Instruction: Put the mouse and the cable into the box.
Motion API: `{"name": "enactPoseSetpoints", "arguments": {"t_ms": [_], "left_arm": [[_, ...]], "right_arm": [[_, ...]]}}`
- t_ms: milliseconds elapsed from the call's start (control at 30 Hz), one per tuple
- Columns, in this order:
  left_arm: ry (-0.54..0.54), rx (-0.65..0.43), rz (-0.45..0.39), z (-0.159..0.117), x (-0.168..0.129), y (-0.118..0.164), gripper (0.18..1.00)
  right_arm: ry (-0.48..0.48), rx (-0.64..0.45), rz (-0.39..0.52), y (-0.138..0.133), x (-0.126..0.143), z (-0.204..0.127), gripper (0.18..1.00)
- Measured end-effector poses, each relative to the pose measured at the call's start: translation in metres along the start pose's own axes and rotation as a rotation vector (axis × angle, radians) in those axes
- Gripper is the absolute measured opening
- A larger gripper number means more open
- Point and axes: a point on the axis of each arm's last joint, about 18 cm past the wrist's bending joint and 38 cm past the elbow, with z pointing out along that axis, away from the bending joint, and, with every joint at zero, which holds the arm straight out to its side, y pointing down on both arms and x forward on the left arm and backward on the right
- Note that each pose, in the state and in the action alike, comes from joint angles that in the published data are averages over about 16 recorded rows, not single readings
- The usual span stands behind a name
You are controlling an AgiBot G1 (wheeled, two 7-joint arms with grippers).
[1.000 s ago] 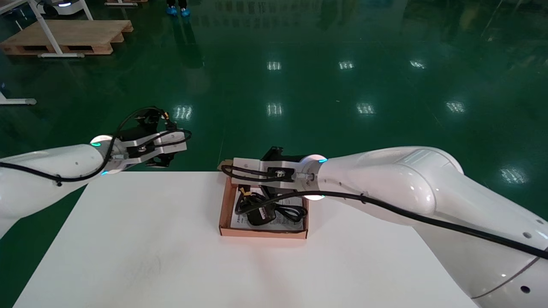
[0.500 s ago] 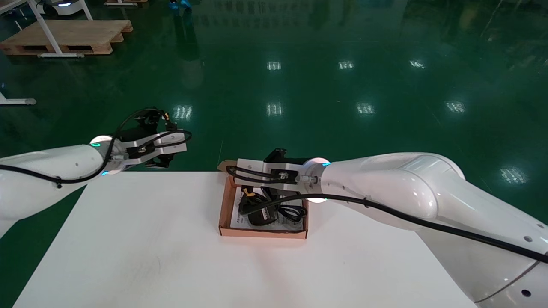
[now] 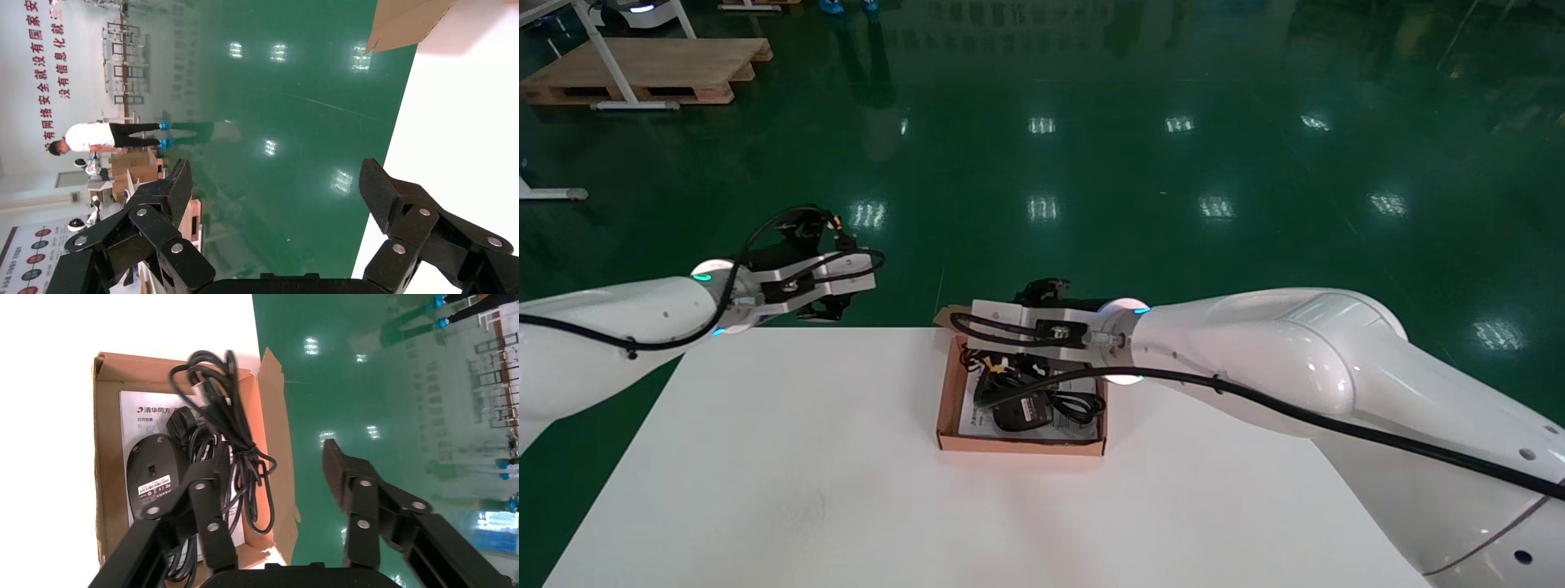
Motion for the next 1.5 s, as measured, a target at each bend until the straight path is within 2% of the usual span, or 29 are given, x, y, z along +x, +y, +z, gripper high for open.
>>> {"name": "enactPoseSetpoints", "arguments": {"t_ms": [433, 633, 833, 1200, 1500], "left_arm": [[0.000, 0.001, -0.002, 0.000, 0.000, 0.000, 1.001], [-0.001, 0.001, -0.002, 0.000, 0.000, 0.000, 1.001], [0.000, 0.001, -0.002, 0.000, 0.000, 0.000, 1.001], [0.007, 0.005, -0.016, -0.001, 0.002, 0.000, 1.001], [0.084, 0.050, -0.150, -0.009, 0.023, 0.004, 1.001]], "right_arm": [[-0.013, 0.004, 0.024, 0.004, -0.003, -0.002, 0.789], [-0.059, 0.023, 0.103, 0.018, -0.015, -0.008, 0.889], [-0.130, 0.063, 0.227, 0.037, -0.035, -0.022, 0.957], [-0.255, 0.187, 0.458, 0.067, -0.067, -0.063, 0.999], [-0.323, 0.320, 0.599, 0.082, -0.082, -0.107, 1.001]]}}
